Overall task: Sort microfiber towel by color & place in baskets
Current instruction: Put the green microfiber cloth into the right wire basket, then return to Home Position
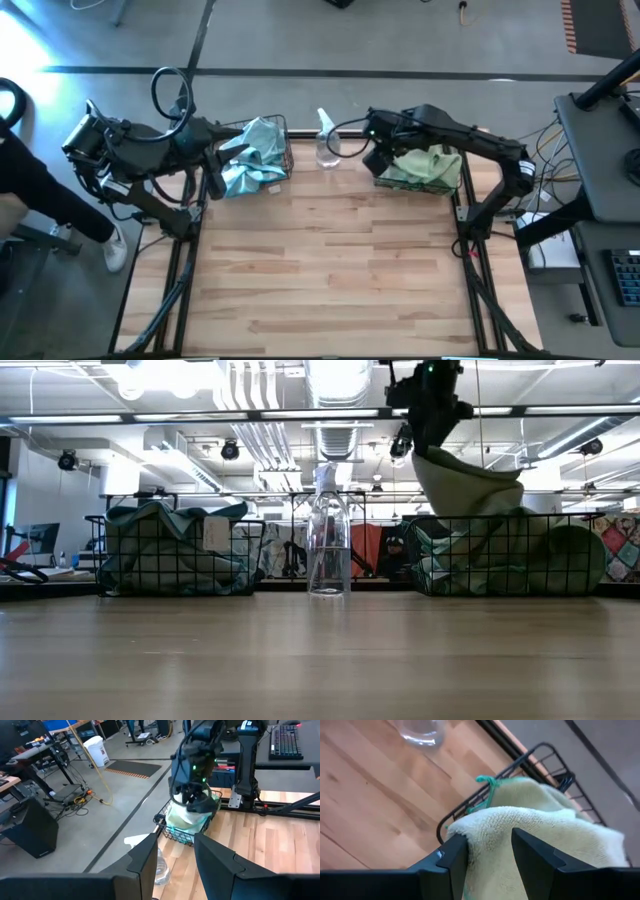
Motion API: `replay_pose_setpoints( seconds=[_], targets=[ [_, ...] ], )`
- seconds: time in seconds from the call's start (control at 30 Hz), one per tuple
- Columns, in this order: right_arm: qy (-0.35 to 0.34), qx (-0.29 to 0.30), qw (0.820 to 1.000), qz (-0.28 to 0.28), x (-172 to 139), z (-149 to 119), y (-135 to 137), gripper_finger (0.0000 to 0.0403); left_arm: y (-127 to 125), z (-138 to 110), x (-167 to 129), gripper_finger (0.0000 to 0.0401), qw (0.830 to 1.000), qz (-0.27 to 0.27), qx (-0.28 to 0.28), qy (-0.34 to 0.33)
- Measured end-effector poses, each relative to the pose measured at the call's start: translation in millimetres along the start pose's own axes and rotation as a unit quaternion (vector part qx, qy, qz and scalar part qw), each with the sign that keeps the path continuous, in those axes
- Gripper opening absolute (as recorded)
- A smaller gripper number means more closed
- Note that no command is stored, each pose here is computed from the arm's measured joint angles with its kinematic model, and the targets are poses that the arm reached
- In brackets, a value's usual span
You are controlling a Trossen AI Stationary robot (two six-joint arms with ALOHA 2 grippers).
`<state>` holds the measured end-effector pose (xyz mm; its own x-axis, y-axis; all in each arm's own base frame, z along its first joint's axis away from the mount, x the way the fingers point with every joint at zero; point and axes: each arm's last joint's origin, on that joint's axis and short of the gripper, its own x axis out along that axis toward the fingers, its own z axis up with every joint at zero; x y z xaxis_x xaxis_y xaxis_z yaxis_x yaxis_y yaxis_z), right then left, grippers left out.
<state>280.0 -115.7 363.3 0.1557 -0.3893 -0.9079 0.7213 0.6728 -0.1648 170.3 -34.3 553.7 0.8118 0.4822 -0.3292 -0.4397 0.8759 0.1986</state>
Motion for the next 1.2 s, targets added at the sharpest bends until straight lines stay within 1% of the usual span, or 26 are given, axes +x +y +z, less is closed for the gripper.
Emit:
replay_pose_setpoints(
  seconds=[0.07, 0.17, 0.23, 0.37, 0.47, 0.63, 0.8, 0.87, 0.93, 1.03, 1.1, 1.17, 1.2],
  targets=[
    [-0.007, -0.018, 1.0, -0.001, -5.6, 1.2, -1.8, 0.0146, 0.0, -0.1, 0.0, 0.0114, 1.0, 0.0, 0.001, 0.001],
    [-0.008, -0.043, 0.998, -0.048, -9.4, 1.2, -9.2, 0.0146, 0.0, -0.3, 0.0, 0.0114, 1.0, 0.0, 0.001, 0.001],
    [0.0, -0.046, 0.997, -0.069, -10.4, 0.8, -15.1, 0.0146, 0.1, -0.4, 0.0, 0.0114, 1.0, 0.0, 0.002, 0.002],
    [0.008, -0.041, 0.996, -0.074, -13.9, 1.0, -21.3, 0.0146, 0.2, -1.1, 0.0, 0.0114, 1.0, 0.001, 0.005, 0.004],
    [-0.008, -0.035, 0.997, -0.069, -21.2, 4.0, -22.6, 0.0146, 0.3, -2.0, 0.0, 0.0114, 1.0, 0.001, 0.008, 0.008],
    [-0.087, -0.008, 0.995, -0.04, -46.7, 16.4, -21.7, 0.0146, 0.1, -0.3, 0.0, 0.0114, 1.0, 0.001, 0.007, 0.001],
    [-0.18, 0.018, 0.983, -0.002, -85.2, 25.5, -21.9, 0.0146, 2.7, 0.5, -4.4, 0.0114, 1.0, -0.004, 0.017, -0.008],
    [-0.206, 0.023, 0.978, 0.011, -100.2, 25.4, -22.8, 0.0146, 6.4, 0.0, -9.1, 0.0114, 1.0, -0.008, 0.013, -0.013],
    [-0.227, 0.025, 0.973, 0.024, -113.7, 24.0, -23.0, 0.0146, 11.3, -0.9, -16.1, 0.0114, 1.0, -0.023, 0.007, -0.019],
    [-0.253, 0.027, 0.966, 0.04, -131.5, 20.8, -23.8, 0.0146, 20.2, -3.0, -27.0, 0.0114, 0.999, -0.044, -0.012, -0.028],
    [-0.269, 0.034, 0.961, 0.053, -141.8, 18.5, -23.6, 0.0146, 26.8, -5.9, -34.1, 0.0114, 0.998, -0.049, -0.033, -0.029],
    [-0.28, 0.058, 0.956, 0.074, -150.9, 15.6, -23.2, 0.0146, 33.2, -10.4, -39.7, 0.0114, 0.997, -0.05, -0.054, -0.021],
    [-0.28, 0.074, 0.953, 0.094, -154.9, 13.9, -22.6, 0.0146, 36.1, -13.4, -42.0, 0.0114, 0.997, -0.05, -0.063, -0.014]
  ],
)
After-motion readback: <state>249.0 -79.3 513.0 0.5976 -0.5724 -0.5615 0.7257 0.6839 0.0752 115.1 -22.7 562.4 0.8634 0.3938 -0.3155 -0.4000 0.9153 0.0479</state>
